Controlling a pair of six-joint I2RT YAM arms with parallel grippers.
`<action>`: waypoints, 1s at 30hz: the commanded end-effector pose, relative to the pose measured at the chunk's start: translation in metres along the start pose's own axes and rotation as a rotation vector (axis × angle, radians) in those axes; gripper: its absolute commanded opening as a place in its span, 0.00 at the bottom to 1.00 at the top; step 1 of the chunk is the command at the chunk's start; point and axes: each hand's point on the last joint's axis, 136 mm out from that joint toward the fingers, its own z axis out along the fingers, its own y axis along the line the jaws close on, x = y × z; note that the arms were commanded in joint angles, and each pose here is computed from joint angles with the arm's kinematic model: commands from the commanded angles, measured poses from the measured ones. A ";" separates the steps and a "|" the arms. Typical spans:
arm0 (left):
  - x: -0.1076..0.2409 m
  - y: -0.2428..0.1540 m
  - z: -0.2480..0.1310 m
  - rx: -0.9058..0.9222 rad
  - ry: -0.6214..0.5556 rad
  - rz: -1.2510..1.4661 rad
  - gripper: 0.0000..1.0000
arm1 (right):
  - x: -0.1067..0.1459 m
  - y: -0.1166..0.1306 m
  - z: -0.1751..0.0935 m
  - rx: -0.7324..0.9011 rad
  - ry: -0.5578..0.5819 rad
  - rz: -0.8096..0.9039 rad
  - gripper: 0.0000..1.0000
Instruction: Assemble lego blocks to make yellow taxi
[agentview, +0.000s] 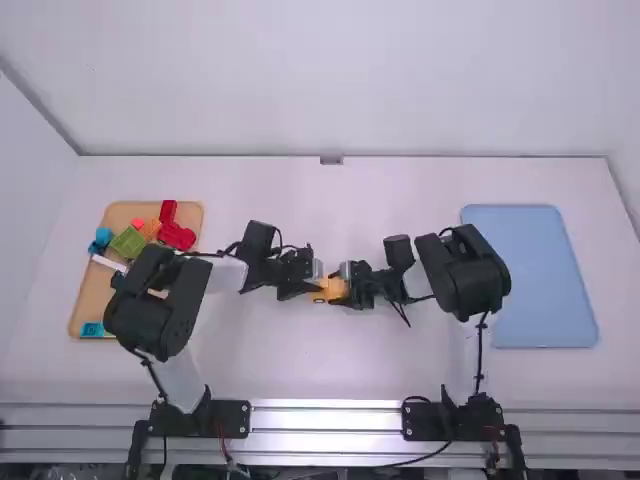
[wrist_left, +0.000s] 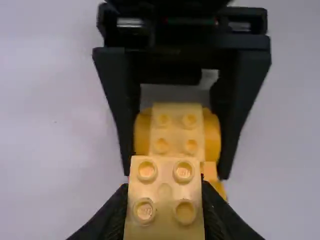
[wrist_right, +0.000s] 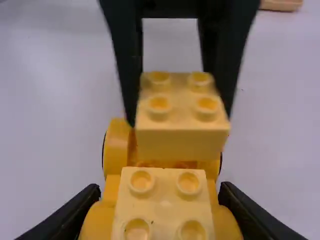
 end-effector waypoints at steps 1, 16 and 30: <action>-0.001 0.001 0.003 0.011 0.001 -0.014 0.18 | 0.007 0.004 -0.001 0.001 0.014 -0.036 0.55; 0.007 -0.016 0.005 0.073 0.023 -0.009 0.18 | 0.008 0.007 -0.001 -0.003 0.017 -0.018 0.57; 0.005 -0.019 0.006 0.084 0.013 -0.007 0.15 | 0.010 -0.002 0.007 0.019 0.062 0.043 0.58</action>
